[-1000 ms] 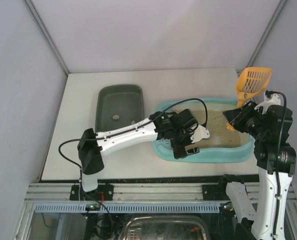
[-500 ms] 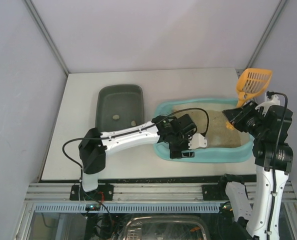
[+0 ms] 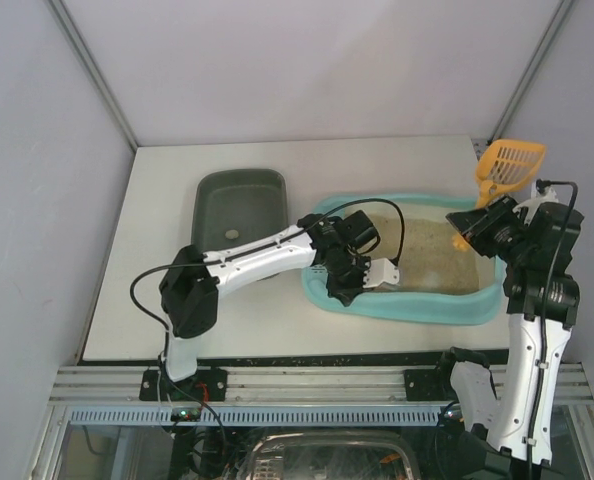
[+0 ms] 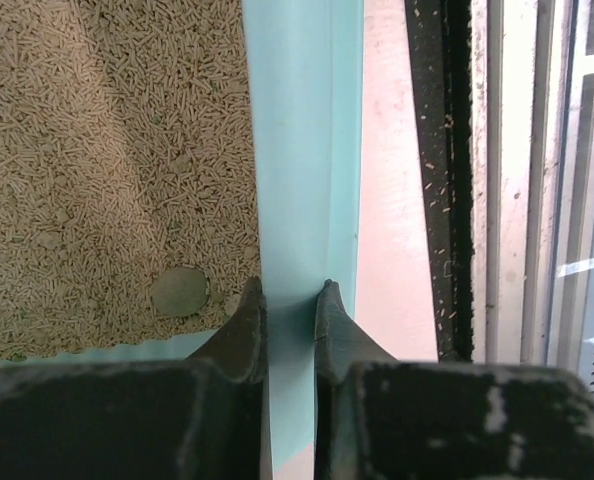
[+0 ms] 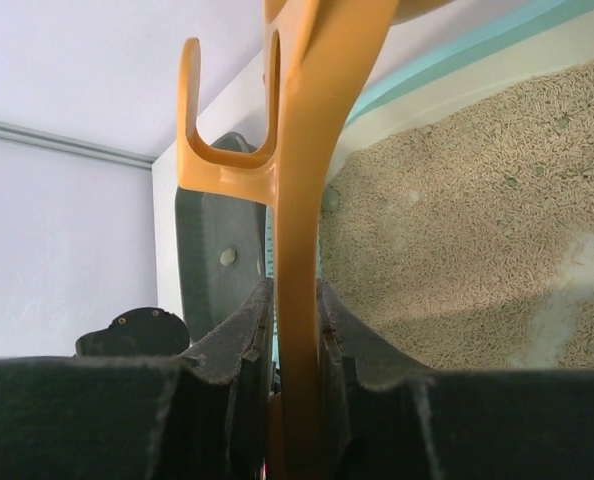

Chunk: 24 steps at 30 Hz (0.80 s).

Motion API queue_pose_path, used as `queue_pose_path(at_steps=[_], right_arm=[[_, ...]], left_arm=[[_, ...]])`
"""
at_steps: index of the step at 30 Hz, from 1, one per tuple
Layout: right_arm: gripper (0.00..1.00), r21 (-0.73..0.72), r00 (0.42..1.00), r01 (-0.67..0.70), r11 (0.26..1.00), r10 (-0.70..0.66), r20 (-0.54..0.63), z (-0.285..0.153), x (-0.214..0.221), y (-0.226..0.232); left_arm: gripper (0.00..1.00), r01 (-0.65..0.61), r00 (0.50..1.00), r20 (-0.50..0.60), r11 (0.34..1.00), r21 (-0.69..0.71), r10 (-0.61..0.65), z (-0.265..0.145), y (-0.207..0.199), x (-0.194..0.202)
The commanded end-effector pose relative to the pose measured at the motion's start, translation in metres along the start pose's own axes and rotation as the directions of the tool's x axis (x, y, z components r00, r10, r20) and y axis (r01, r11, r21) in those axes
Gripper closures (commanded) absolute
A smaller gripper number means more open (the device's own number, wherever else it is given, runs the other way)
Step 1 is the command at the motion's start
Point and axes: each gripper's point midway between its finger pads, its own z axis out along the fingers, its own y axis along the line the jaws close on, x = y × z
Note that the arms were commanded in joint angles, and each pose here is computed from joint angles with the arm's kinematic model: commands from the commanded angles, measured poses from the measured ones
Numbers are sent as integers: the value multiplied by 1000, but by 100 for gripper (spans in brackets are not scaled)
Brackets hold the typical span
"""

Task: Clean the litter box

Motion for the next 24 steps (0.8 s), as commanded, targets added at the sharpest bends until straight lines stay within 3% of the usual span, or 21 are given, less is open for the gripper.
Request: queue_pose_path(at_steps=[1, 6, 14, 20, 24], right_arm=[[100, -41, 997, -8, 999, 11, 71, 2, -15, 8], [100, -52, 998, -55, 997, 57, 41, 11, -3, -3], [100, 42, 999, -48, 998, 48, -13, 34, 27, -45], [100, 141, 999, -26, 990, 29, -25, 69, 25, -83], [100, 196, 997, -27, 980, 42, -71, 97, 26, -95]], left_arm=[[100, -256, 953, -245, 909, -329, 179, -20, 107, 29], [100, -409, 882, -432, 759, -506, 187, -48, 177, 46], [100, -587, 804, -478, 597, -547, 353, -84, 230, 36], [100, -637, 770, -429, 544, -546, 471, -101, 234, 18], [100, -616, 788, -415, 555, -559, 455, -110, 238, 22]])
